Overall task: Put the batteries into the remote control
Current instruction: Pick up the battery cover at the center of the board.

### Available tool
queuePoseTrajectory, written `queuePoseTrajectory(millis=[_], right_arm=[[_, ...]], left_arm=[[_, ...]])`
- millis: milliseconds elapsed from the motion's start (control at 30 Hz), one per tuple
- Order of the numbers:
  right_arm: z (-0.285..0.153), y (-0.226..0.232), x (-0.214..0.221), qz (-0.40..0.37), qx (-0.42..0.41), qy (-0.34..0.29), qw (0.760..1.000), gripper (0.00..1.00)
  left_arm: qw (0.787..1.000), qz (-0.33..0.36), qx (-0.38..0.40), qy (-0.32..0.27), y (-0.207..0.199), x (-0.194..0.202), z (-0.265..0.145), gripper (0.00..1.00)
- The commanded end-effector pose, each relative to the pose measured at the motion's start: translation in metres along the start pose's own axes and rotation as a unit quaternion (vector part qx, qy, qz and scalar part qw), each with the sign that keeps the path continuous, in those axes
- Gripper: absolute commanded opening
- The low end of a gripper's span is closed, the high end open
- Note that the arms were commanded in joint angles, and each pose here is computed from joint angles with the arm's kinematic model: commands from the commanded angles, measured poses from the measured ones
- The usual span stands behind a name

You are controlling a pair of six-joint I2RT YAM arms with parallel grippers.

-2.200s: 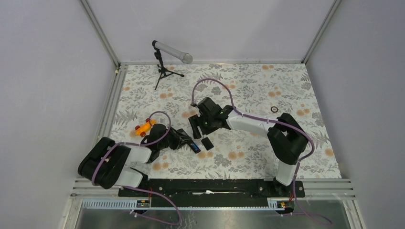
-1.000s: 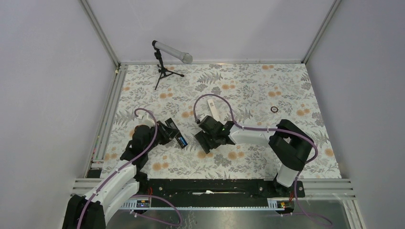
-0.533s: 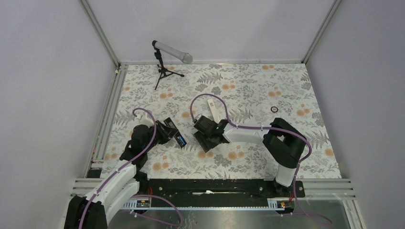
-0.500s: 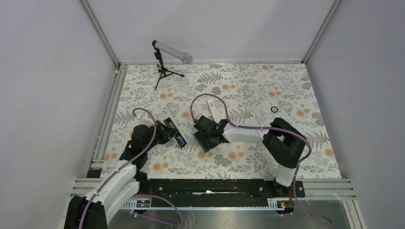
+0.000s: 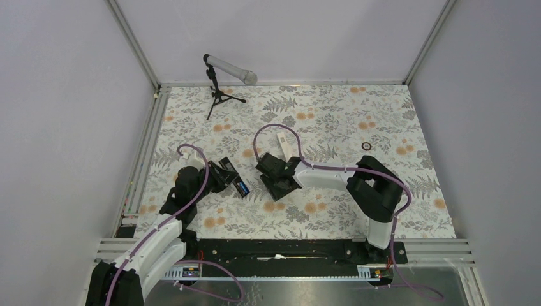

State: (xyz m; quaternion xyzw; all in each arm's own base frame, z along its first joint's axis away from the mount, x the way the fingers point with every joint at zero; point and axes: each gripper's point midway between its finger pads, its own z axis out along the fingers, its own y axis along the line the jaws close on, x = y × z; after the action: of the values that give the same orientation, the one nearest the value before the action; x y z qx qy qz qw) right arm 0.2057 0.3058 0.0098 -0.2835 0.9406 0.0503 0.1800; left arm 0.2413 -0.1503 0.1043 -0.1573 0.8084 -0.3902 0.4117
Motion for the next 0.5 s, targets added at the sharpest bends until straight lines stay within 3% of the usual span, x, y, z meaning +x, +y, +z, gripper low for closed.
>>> queuePoseTrajectory(millis=[0,233,467], right_arm=[[0.008,0.008,0.009,0.005,-0.01,0.024,1.0,0.45],[-0.015,0.004,-0.011,0.021,-0.01,-0.036,0.999,0.37],[-0.077,0.009,-0.043,0.036,-0.062,-0.136,0.988,0.36]], left_arm=[[0.999,0.012,0.042,-0.03,-0.03,-0.023,-0.003,0.0],[0.998,0.016,0.059,-0.029,-0.036,-0.023,-0.005,0.0],[0.994,0.022,0.106,-0.031,-0.059,-0.029,-0.007,0.0]])
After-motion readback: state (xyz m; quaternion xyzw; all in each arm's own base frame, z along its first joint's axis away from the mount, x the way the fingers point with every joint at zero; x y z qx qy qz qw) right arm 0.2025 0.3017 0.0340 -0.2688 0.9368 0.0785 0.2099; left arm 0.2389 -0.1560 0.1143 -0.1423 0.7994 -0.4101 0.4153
